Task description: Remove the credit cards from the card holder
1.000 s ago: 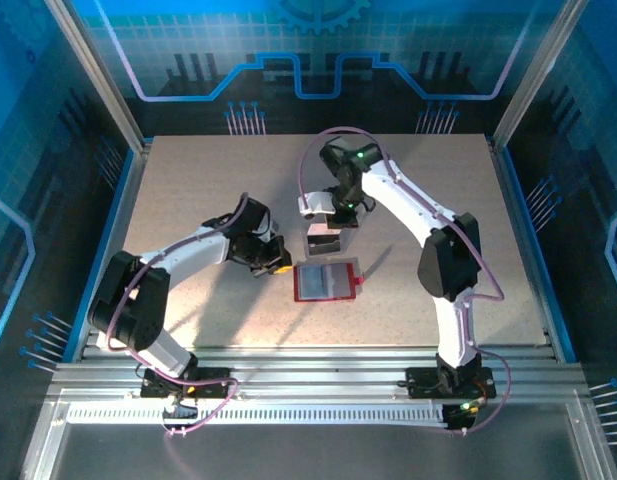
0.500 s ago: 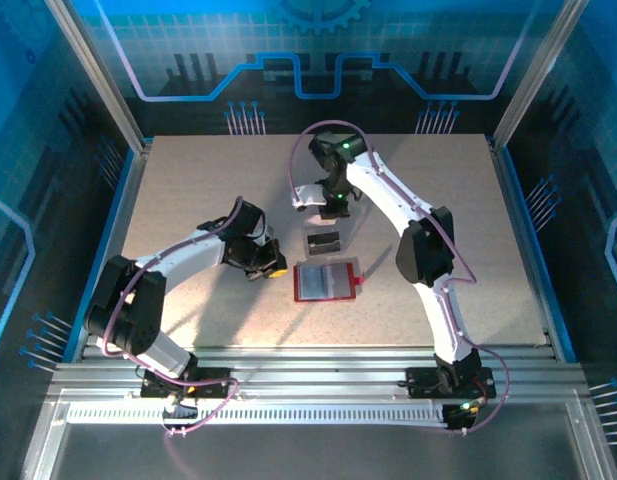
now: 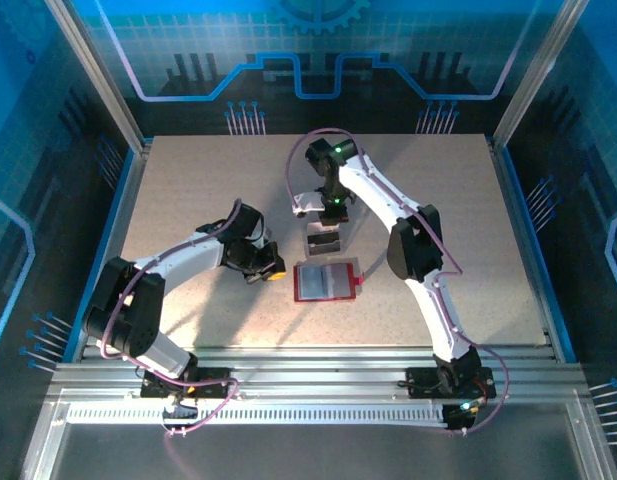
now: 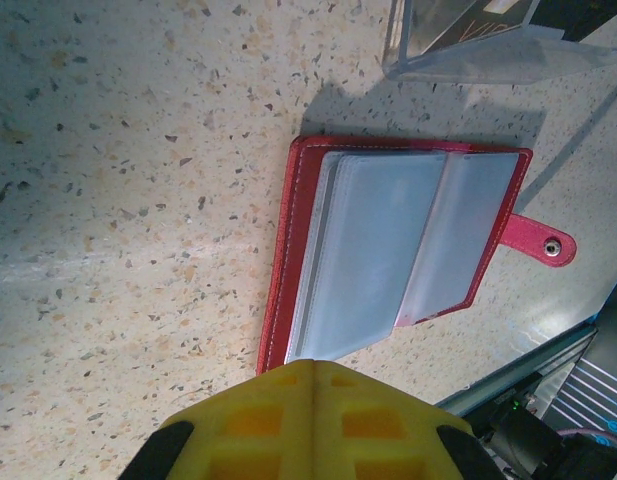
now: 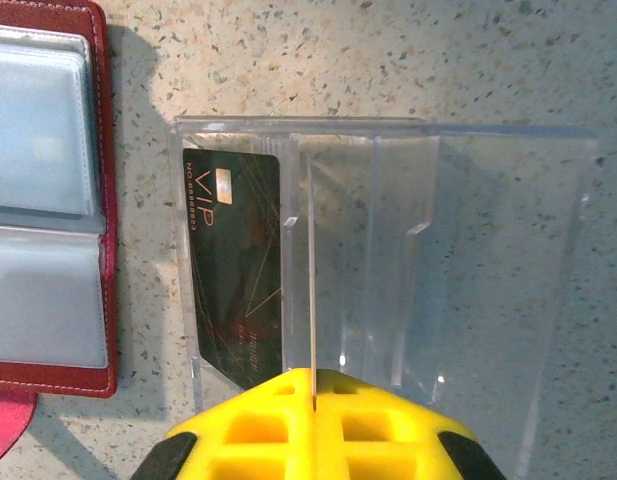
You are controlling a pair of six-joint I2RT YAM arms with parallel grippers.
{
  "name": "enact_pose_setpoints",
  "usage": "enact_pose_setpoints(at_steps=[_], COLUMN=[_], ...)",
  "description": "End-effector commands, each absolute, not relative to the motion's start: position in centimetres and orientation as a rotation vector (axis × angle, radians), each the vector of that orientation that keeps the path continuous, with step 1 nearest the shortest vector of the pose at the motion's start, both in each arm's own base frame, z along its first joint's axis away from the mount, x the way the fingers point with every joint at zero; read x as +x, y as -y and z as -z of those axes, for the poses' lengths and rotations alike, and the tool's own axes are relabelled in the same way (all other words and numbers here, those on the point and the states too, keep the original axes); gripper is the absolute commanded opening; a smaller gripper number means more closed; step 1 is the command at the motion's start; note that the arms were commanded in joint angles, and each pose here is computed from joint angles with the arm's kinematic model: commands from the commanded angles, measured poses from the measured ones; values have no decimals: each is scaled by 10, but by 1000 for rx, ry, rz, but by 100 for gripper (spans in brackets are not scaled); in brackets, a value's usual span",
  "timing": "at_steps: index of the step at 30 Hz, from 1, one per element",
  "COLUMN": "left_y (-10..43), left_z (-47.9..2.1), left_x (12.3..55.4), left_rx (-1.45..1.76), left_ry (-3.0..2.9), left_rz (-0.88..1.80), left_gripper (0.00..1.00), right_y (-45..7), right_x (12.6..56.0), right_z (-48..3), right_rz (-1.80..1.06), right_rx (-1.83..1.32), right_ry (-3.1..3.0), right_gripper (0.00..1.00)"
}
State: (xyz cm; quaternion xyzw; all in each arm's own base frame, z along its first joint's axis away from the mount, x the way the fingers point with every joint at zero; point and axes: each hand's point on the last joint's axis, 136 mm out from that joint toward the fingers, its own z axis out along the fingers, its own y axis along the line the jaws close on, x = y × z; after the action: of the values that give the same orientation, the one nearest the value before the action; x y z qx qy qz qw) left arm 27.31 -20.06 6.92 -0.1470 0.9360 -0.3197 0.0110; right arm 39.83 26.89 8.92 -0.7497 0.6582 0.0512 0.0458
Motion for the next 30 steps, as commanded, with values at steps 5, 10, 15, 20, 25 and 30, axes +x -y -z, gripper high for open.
enact_pose_setpoints(at_steps=[5,10,15,20,25,30], left_y=[197,197,197,197,198,198], left_z=[-70,-70,-70,-70,-71,-71], left_x=[269,269,269,269,270,270], left_rx=[-455,-450,-452,-451,-450,-449], left_ry=[-2924,-2925,-2925,-2923,-2919,-2918], left_rz=[990,994,995,994,1001,1002], left_gripper=[0,0,0,0,0,0], right_y=[-262,-265,-270,-269,-271,-276], right_x=[388,387,396,415,416,395], right_z=[-85,-84,-93,-107,-116,-119], right_rz=[-194,-214,-168,-56,-44,-174], right_rx=[-2262,-2238,-2205,-2131,-2108,-2130], right_ry=[-2154,-2173,-2133,-2106,-2083,-2063], right_gripper=[0,12,17,21,22,32])
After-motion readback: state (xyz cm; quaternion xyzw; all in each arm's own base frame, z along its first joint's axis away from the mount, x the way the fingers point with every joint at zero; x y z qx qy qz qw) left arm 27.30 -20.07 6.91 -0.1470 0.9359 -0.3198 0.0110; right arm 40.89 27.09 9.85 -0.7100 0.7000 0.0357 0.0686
